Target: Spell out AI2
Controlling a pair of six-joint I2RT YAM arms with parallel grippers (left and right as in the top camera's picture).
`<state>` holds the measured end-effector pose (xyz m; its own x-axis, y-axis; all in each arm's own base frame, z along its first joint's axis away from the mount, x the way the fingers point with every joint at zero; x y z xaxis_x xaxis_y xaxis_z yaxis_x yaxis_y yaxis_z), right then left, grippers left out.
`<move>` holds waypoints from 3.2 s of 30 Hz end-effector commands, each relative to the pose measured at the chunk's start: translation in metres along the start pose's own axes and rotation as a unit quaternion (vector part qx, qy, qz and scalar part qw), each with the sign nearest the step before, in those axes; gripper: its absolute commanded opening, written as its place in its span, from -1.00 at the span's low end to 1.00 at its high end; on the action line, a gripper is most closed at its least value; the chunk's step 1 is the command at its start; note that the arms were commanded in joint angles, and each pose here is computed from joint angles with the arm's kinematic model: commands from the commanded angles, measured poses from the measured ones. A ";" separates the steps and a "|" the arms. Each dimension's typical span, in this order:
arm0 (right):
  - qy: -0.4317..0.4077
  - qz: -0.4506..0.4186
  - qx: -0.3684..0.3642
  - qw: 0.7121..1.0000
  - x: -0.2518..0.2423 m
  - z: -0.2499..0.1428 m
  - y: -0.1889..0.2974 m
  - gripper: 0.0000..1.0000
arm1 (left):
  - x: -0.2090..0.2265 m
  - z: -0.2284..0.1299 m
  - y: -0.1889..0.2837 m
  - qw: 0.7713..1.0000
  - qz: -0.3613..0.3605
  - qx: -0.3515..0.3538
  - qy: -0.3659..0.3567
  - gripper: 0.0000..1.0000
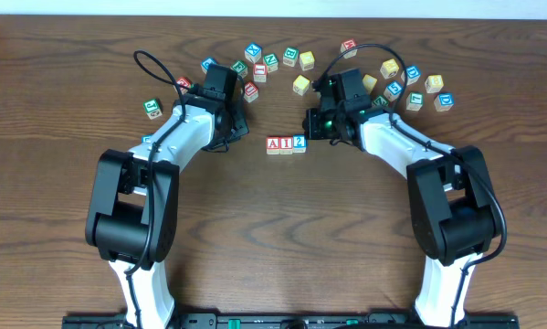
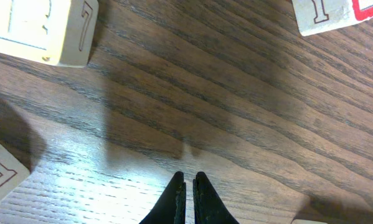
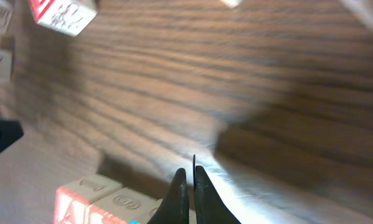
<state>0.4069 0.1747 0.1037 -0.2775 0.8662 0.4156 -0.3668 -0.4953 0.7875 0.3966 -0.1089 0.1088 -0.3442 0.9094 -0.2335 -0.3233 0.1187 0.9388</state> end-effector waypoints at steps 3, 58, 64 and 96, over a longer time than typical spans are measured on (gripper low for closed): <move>0.035 0.018 0.005 0.999 0.006 -0.001 -0.003 -0.97 | 0.004 0.000 -0.004 1.000 0.015 -0.003 -0.008 -0.85; 0.041 0.039 -0.042 0.998 0.006 0.029 0.027 -0.98 | -0.004 0.012 0.021 0.998 -0.007 -0.036 -0.050 -0.85; 0.045 0.036 -0.108 0.992 0.012 0.055 0.098 -0.82 | -0.005 0.033 0.098 0.990 -0.041 -0.116 -0.065 -0.85; 0.073 -0.048 -0.225 0.970 0.073 -0.062 0.378 0.99 | 0.008 0.026 0.232 0.957 -0.103 -0.257 -0.092 0.92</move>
<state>0.2000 0.0497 0.4012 -0.3262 0.8892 0.3208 -0.7222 -0.4534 0.5224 0.3405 -0.0650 0.3294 -0.0878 0.9434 -0.3198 -0.7702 0.1394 0.6224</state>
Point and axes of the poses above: each gripper's point midway between its finger pads, its own y axis back along the fingers, its own x axis along the line the jaws close on, z = x × y, the point moved 10 cm from there along y, back along the fingers, and after that the axes turned 3 degrees about y, right-handed, at the moved point
